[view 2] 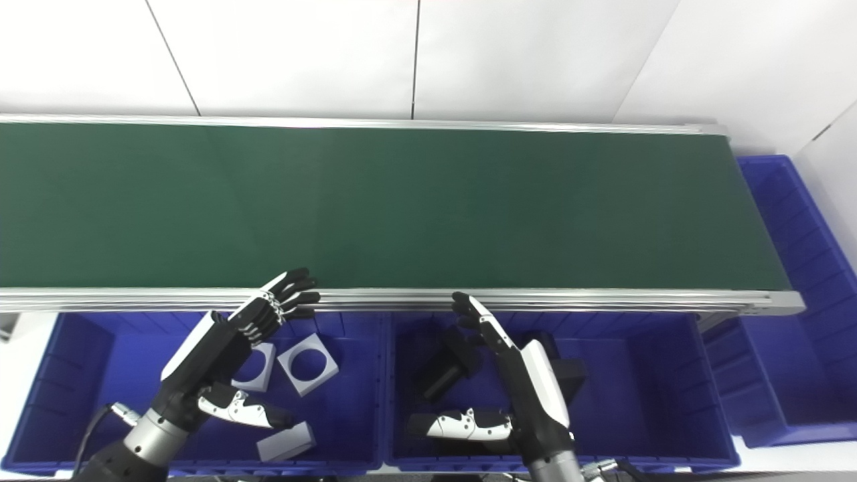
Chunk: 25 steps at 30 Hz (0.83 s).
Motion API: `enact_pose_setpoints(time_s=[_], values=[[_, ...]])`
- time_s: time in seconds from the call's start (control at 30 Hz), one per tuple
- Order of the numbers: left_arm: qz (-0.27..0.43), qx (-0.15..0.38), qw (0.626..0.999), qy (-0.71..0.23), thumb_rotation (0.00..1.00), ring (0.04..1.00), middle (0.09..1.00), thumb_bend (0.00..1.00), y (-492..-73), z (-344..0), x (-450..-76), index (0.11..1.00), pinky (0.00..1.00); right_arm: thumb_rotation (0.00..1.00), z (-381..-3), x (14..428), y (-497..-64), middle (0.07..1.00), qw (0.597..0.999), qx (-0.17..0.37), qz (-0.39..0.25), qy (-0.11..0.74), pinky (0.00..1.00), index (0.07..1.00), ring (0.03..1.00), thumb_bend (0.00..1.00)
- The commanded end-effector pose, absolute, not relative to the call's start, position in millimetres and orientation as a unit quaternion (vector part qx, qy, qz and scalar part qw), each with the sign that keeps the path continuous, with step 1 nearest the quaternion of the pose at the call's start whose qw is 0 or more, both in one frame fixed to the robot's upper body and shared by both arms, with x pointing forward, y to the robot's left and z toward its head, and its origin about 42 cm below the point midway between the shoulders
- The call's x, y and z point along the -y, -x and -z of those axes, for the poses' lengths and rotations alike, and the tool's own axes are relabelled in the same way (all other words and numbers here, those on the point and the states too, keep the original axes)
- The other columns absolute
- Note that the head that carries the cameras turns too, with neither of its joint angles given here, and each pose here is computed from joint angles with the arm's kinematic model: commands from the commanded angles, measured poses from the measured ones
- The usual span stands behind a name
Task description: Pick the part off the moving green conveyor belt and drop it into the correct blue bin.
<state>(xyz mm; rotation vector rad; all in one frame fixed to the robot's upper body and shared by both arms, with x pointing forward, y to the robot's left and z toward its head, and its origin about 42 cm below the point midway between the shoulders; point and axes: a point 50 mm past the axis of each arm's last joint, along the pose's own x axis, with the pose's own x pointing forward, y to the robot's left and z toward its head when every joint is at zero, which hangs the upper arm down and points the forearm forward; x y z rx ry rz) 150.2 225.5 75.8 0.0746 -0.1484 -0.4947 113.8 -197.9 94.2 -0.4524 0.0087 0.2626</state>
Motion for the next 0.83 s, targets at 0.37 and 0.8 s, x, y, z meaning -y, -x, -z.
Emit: enact_pose_setpoints(time_s=[0.37, 0.8], values=[[0.216, 0.101, 0.97, -0.037, 0.28, 0.904, 0.934, 0.9, -149.1, -80.6, -220.5, 0.933, 0.84, 0.36, -103.6, 200.9, -112.8, 0.867, 0.971, 0.026, -0.109, 0.211, 0.74, 0.908, 0.815, 0.96], [0.228, 0.098, 0.966, -0.076, 0.29, 0.927, 0.937, 0.91, -153.1, -77.6, -223.9, 0.934, 0.86, 0.38, -99.8, 198.1, -117.2, 0.862, 0.971, 0.035, -0.1, 0.215, 0.75, 0.908, 0.817, 0.96]])
